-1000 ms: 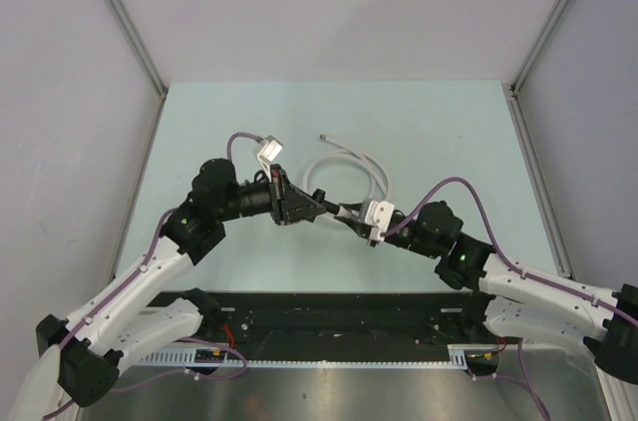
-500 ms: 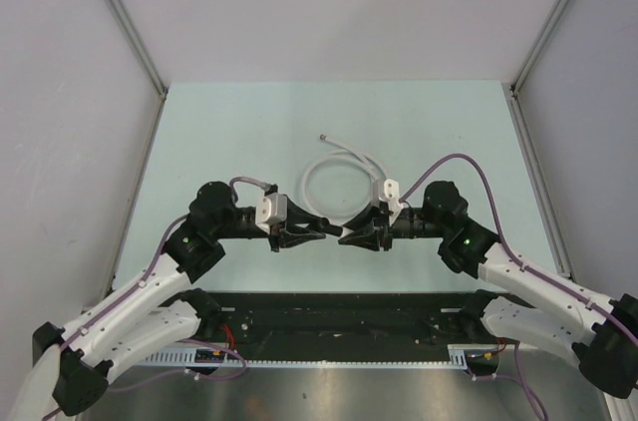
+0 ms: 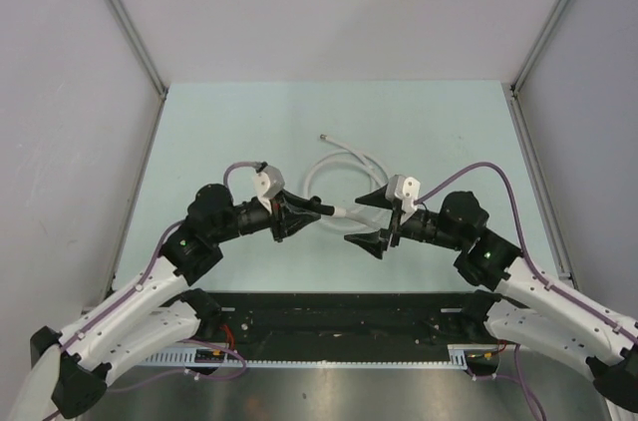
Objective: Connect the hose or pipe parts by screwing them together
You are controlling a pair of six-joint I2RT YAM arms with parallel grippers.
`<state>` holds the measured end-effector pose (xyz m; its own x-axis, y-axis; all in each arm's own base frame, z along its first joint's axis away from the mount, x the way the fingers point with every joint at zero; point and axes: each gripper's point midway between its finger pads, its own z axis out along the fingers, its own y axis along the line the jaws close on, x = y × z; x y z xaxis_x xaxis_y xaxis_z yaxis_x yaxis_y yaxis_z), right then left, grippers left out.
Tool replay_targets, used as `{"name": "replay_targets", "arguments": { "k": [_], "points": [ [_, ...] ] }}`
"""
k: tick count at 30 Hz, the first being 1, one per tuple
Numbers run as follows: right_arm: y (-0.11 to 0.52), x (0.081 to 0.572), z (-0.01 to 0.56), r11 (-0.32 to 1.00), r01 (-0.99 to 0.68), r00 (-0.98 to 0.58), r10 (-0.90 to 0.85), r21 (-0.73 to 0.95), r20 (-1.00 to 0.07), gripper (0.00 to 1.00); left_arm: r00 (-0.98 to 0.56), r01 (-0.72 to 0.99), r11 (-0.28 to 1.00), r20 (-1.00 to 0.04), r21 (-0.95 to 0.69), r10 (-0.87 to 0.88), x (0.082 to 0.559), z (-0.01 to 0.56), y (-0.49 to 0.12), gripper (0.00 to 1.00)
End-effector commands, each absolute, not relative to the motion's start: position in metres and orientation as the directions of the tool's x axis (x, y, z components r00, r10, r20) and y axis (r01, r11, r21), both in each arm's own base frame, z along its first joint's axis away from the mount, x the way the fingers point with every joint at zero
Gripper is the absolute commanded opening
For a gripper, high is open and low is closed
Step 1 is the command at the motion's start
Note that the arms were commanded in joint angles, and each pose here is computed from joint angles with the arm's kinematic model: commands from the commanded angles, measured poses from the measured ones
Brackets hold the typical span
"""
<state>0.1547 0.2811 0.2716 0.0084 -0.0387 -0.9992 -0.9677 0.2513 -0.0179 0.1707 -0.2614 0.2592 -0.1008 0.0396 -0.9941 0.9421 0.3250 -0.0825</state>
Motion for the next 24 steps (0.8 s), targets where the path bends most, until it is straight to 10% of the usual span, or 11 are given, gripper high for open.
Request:
{"name": "replay_targets", "arguments": {
  "k": [1,24],
  "points": [
    [0.269,0.182,0.295,0.48,-0.852,0.183,-0.099,-0.208,-0.978,0.83,-0.306,0.795,0.456,-0.913,-0.4,-0.268,0.188,0.322,-0.248,0.0],
    [0.312,0.179,0.299,0.474,-0.65,0.53,-0.277,-0.593,-0.802,0.7,-0.714,0.46,0.352,-0.575,-0.815,-0.399,0.168,0.326,-0.249,0.0]
  ]
}}
